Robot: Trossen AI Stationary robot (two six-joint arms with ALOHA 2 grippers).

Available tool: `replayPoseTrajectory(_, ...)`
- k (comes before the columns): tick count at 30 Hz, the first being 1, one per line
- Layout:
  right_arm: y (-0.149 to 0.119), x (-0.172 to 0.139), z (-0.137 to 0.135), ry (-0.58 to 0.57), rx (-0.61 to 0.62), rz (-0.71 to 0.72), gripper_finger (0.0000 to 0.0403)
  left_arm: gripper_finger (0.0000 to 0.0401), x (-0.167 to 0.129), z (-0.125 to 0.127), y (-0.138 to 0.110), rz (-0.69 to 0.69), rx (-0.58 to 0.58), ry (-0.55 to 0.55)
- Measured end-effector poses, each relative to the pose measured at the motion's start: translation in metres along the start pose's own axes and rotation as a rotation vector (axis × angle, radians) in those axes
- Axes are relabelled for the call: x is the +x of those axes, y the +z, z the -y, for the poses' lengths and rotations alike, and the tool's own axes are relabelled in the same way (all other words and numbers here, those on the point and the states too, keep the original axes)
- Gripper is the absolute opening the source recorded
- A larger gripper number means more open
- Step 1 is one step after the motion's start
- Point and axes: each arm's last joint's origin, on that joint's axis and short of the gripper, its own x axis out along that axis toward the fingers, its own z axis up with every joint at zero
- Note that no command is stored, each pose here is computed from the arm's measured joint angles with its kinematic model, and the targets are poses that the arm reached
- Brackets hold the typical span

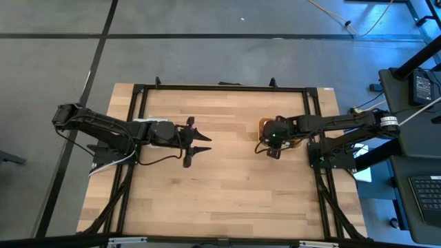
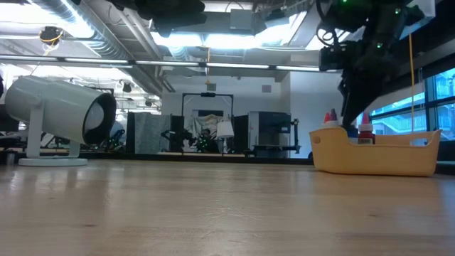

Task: Pick & Place food coloring
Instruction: Put the blue food coloring into the yellow bin

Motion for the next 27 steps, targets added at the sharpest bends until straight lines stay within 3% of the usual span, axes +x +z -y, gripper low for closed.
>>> replayPoseTrajectory(20, 0.0004, 0.0065, 0.0049, 0.012, -0.022, 0.033, 0.0138, 0.0143, 0.0000, -0.0003, 0.0000, 0.000, 0.000, 0.008)
replayPoseTrajectory(27, -0.0001, 0.0073, 0.0049, 0.014, -0.020, 0.028, 0.0173, 0.0143, 0.0000, -0.0002, 0.0000, 0.000, 0.000, 0.007)
